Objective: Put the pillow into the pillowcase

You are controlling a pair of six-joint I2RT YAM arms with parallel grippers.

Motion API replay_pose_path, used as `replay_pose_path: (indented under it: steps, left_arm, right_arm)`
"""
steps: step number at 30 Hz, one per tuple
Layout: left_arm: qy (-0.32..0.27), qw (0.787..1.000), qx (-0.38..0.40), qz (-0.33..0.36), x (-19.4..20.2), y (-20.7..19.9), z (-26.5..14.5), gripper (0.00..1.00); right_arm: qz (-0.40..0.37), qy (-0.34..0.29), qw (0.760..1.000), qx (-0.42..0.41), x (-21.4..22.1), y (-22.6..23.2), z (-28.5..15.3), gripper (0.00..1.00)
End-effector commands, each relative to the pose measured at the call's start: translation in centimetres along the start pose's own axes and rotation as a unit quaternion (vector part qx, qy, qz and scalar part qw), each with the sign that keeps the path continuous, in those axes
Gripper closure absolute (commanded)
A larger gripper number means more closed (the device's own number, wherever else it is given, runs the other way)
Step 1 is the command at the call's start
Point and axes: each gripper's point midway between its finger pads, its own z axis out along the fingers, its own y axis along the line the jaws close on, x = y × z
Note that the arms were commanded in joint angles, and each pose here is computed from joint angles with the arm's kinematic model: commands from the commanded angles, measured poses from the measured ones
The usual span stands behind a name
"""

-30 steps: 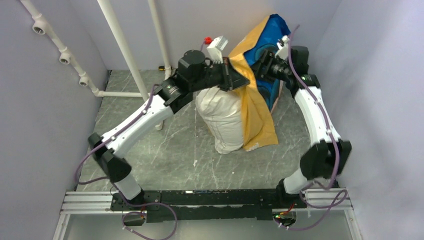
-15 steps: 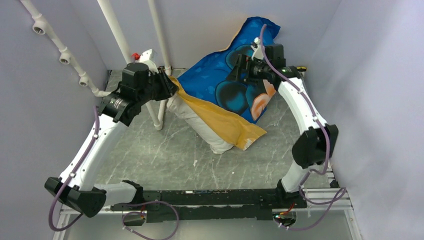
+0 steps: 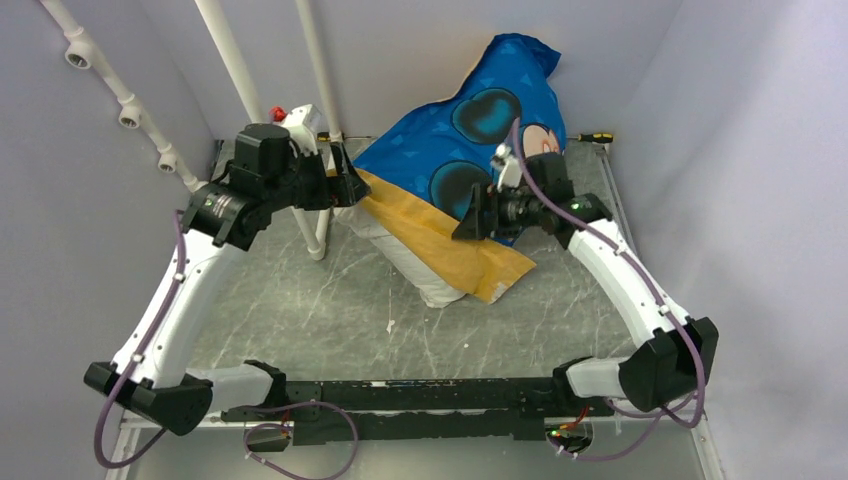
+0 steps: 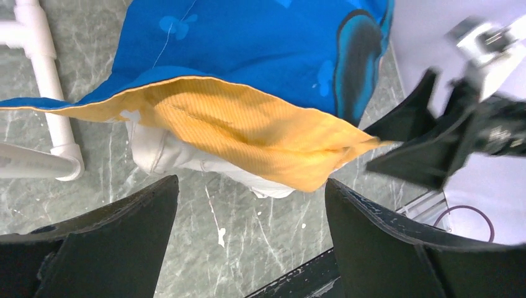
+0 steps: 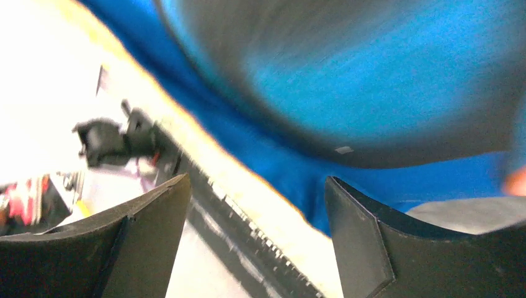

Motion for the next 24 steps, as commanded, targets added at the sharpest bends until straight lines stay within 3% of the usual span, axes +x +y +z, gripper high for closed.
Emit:
replay_pose_path:
  steps: [1, 7, 14, 19, 24]
  left_arm:
    - [-0.042, 0.998, 0.037, 0.025, -1.9, -2.2, -4.2, 0.09]
    - [-0.068, 0.989, 0.119, 0.047, -2.8, -5.3, -5.6, 0.10]
    - [-0.044, 0.984, 0.172, 0.032, -1.9, -6.5, -2.8, 0.12]
    - [-0.049, 0.987, 0.145, 0.042, -2.5, -5.2, 0.2, 0.14]
    - [-0.055, 0.993, 0.086, 0.053, -3.0, -2.5, 4.1, 0.18]
  right_arm:
    - [0.003, 0.078, 0.992, -0.103, 6.6, 4.8, 1.7, 0.19]
    - [0.027, 0.151, 0.966, -0.208, 13.7, 10.7, 4.7, 0.15]
    - [-0.012, 0.157, 0.945, -0.286, 13.9, 17.5, 3.9, 0.07]
    - [0.009, 0.066, 0.981, -0.185, 8.9, 12.7, 3.0, 0.06]
    - [0.028, -0.007, 0.995, -0.094, 4.6, 6.7, 1.8, 0.05]
